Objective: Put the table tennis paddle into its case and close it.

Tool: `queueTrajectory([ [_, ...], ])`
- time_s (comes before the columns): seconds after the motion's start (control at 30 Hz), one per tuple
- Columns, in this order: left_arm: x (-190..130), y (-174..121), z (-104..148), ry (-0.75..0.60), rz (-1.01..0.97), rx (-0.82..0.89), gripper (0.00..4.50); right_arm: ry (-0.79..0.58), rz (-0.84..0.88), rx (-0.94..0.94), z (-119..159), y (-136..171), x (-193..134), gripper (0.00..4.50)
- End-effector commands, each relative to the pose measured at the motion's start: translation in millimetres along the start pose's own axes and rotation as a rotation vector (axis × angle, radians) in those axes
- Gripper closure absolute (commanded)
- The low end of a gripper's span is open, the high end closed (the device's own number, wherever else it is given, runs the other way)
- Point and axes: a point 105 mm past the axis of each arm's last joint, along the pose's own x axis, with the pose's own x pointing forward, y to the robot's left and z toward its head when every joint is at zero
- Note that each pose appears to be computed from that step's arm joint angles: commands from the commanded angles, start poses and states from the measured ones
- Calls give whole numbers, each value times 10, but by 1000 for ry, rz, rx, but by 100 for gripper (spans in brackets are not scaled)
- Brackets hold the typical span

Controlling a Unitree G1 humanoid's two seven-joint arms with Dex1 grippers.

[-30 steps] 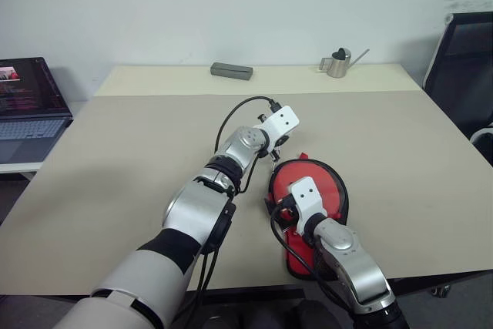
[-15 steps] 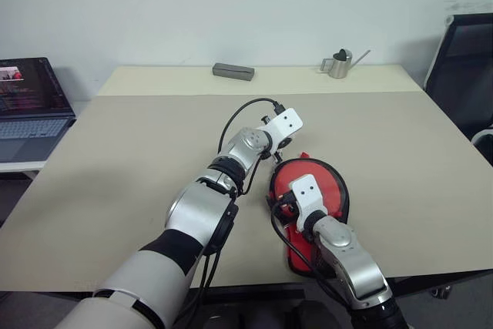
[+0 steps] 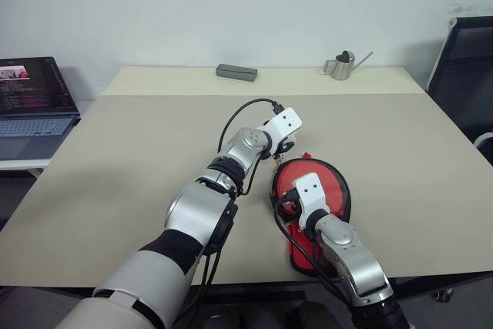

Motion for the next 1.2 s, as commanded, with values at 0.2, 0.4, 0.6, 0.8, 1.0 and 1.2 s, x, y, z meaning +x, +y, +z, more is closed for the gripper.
queueTrajectory([
  [0.2, -13, 32, 36, -24, 5, -22, 3, 158, -63, 30, -412, -158, 2, 0],
  [0.4, -21, 43, 31, -44, 6, -82, 3, 143, -72, 23, -352, -194, 23, 0],
  [0.6, -149, 325, 255, -160, 47, -179, 3, 111, -71, 37, -239, -219, 48, 0],
  [0.8, -467, 765, 64, -198, 104, -201, 3, 75, -86, 36, -112, -321, 11, 0],
  [1.0, -863, 894, -475, -209, 4, -305, 3, 41, -89, 64, 11, -428, -75, 0],
  [1.2, -1219, 660, -786, -273, -164, -365, 3, 19, -48, 102, 73, -455, -146, 0],
])
